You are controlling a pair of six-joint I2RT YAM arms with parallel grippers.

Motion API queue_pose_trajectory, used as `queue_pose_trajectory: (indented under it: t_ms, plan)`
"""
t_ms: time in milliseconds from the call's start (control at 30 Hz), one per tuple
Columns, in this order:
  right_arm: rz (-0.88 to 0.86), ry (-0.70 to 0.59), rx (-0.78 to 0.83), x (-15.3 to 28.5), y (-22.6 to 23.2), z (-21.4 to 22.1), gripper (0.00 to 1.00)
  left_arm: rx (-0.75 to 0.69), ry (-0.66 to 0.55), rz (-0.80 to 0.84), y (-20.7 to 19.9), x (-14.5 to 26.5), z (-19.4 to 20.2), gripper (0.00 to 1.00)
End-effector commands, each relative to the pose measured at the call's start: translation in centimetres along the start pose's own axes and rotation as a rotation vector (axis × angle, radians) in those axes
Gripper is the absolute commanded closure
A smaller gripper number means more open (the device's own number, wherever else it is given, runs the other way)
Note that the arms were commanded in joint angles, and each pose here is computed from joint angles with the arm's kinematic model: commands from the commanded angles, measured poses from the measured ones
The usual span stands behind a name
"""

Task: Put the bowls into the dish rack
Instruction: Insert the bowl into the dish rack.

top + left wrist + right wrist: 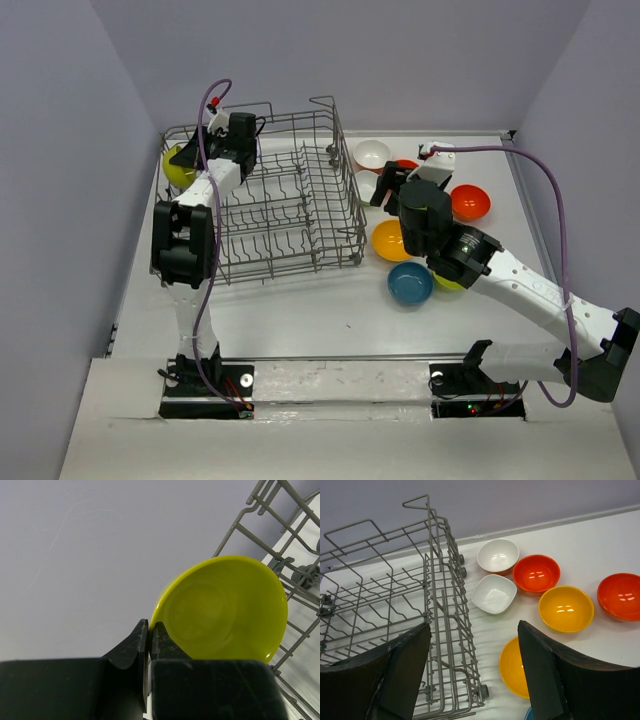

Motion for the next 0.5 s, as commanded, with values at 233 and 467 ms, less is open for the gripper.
queue_pose_trajectory:
  t_ms: [233, 467]
  plan:
    - [-0.017, -0.049, -0.076, 0.28, 0.22, -1.15, 0.24, 0.037, 0.032, -0.091, 0.39, -0.08, 0.23, 1.0]
    - [-0.019, -0.049, -0.074, 0.3, 0.2, -1.16, 0.24, 0.021, 0.023, -0.086, -0.18, 0.22, 0.16, 1.0]
Point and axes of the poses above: each gripper's point midway between its finger pads, its own x axis back along the fingers, its own y axis along the line the jaws close on, z = x × y, the point moved 10 cm from there along x, back along the fingers, and after that the axes turned 7 degrees about -x, right-handed, at the moved point
